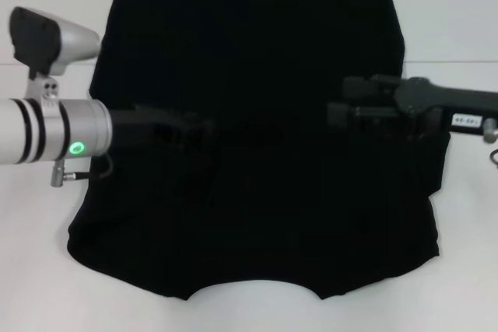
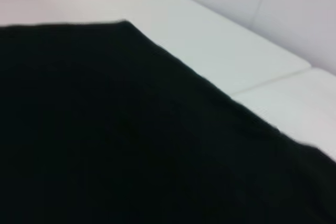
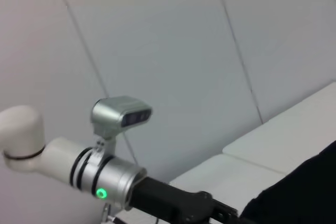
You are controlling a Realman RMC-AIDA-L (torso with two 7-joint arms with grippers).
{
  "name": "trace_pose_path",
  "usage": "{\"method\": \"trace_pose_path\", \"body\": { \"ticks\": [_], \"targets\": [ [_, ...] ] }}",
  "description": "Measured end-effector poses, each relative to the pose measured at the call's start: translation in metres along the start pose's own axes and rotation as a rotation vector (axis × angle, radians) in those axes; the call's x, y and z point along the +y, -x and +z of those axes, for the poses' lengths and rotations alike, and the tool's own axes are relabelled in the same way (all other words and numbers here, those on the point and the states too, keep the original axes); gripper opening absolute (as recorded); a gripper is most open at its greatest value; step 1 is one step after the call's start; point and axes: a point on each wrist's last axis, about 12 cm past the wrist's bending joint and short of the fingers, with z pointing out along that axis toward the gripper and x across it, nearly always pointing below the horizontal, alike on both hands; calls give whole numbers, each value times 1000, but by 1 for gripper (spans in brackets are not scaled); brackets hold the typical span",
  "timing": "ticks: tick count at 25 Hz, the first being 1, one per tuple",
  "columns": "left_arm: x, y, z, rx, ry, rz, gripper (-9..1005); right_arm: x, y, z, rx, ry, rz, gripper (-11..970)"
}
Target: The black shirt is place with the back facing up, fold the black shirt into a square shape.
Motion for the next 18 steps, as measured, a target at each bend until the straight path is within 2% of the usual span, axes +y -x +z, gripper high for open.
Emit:
{"method": "trace_pose_path", "body": {
  "ticks": [4,5,6,10,13,16,18],
  "targets": [
    [4,4,-9,-74,-7,-30,439,-9,9,-17,-29,-56,52,883],
    [0,5,-18,-152,-89,-17,478,-12,11,-22,-25,-74,82,883],
    [-2,4,-19,-165,-117,-2,518,-16,14,-28,-19,-94,119,883],
    [-20,-4,-26,-267,-295,168,678,-31,22,-49,88,-199,329,883],
    [-36,-13,-24,-287,-403,312,801,-40,23,-66,186,-300,486,882],
    [-50,-22,-19,-269,-483,424,842,-45,22,-83,252,-383,573,882],
    [-54,-26,-15,-241,-499,457,870,-48,18,-95,297,-449,625,882]
  ]
}}
